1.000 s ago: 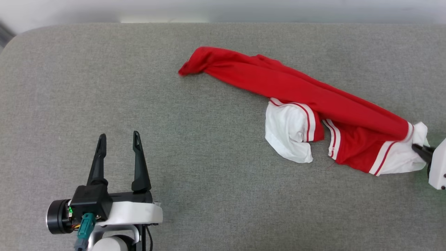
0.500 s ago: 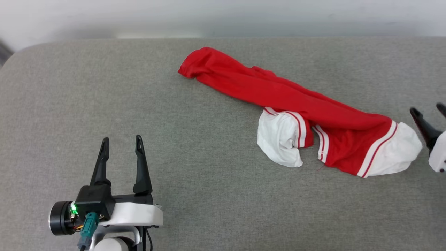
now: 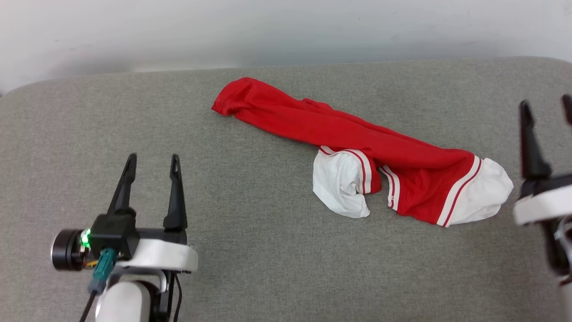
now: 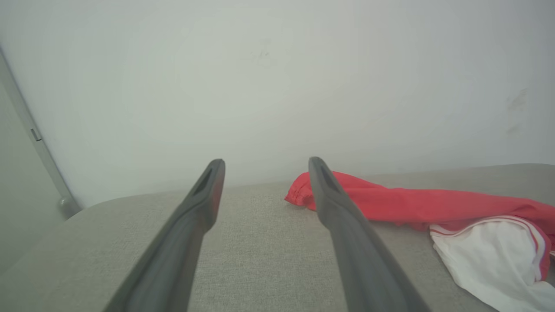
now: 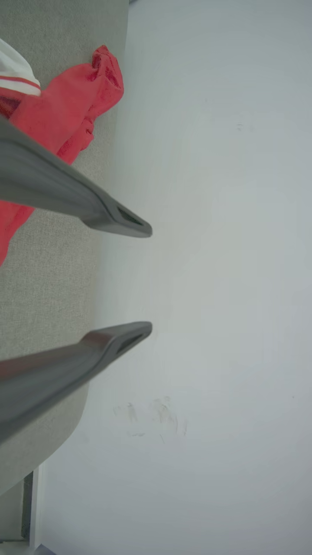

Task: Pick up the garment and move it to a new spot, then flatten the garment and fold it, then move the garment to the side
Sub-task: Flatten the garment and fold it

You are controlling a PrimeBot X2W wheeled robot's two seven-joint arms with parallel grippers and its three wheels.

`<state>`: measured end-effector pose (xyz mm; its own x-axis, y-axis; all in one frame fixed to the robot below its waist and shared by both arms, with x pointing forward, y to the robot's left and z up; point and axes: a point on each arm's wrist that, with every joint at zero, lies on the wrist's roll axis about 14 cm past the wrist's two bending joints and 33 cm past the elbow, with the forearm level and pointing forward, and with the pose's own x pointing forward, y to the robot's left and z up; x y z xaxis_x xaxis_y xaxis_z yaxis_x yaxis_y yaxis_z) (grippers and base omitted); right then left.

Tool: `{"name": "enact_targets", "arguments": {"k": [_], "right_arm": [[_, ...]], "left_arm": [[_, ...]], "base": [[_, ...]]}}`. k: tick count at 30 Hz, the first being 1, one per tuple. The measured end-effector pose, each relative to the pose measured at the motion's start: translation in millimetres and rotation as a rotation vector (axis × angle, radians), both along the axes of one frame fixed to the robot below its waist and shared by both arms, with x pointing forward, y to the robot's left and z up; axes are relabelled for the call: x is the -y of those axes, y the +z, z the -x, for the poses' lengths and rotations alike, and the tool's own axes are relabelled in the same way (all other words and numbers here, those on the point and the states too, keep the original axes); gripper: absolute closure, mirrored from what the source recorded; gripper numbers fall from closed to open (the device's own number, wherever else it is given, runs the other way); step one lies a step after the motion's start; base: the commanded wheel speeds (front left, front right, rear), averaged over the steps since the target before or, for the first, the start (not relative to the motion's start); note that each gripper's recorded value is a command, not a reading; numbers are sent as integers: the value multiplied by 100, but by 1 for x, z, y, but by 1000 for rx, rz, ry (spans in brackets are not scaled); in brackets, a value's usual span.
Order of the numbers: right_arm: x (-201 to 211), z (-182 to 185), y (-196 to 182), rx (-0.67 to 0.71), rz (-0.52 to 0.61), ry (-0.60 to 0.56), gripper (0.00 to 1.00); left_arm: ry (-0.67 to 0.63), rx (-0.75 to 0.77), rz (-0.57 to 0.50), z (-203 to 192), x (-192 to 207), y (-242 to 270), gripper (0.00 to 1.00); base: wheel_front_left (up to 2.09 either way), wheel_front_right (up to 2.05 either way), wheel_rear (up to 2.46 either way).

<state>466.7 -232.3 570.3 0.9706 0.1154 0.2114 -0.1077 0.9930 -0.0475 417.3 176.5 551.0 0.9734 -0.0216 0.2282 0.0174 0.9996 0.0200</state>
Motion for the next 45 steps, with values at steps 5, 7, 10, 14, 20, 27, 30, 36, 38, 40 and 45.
{"name": "enact_targets", "arguments": {"k": [5, 7, 10, 14, 20, 27, 30, 36, 38, 40, 45], "right_arm": [[-30, 28, -9, 21, -6, 25, 0], [-37, 37, -11, 25, -19, 26, 0], [-45, 50, -11, 33, -28, 22, 0], [-50, 64, -18, 15, -46, 11, 0], [-49, 72, -23, 2, -51, -12, 0], [-44, 70, -34, -28, -35, -38, 0], [-43, 66, -41, -46, -24, -41, 0], [-40, 55, -52, -73, -10, -50, 0], [-39, 52, -57, -85, -8, -55, 0], [-38, 50, -63, -101, -6, -58, 0], [-40, 39, -74, -123, -7, -52, 0]], "left_arm": [[-89, 15, -53, -19, 12, 6, 0], [-134, 16, -76, -29, 20, 10, 0], [-198, 0, -115, -46, 33, 18, 0], [-283, -45, -179, -70, 53, 30, 0], [-485, -181, -262, -92, 110, 33, 0], [-739, -511, -413, -87, 164, -14, 0], [-825, -681, -490, -78, 175, -42, 0], [-951, -885, -651, -65, 187, -80, 0], [-985, -955, -715, -58, 188, -97, 0], [-1006, -989, -758, -57, 190, -105, 0], [-1047, -1077, -827, -49, 194, -129, 0]], "base": [[0, 0, 0], [0, 0, 0], [0, 0, 0], [0, 0, 0], [0, 0, 0], [0, 0, 0], [0, 0, 0], [0, 0, 0], [0, 0, 0], [0, 0, 0], [0, 0, 0]]}}
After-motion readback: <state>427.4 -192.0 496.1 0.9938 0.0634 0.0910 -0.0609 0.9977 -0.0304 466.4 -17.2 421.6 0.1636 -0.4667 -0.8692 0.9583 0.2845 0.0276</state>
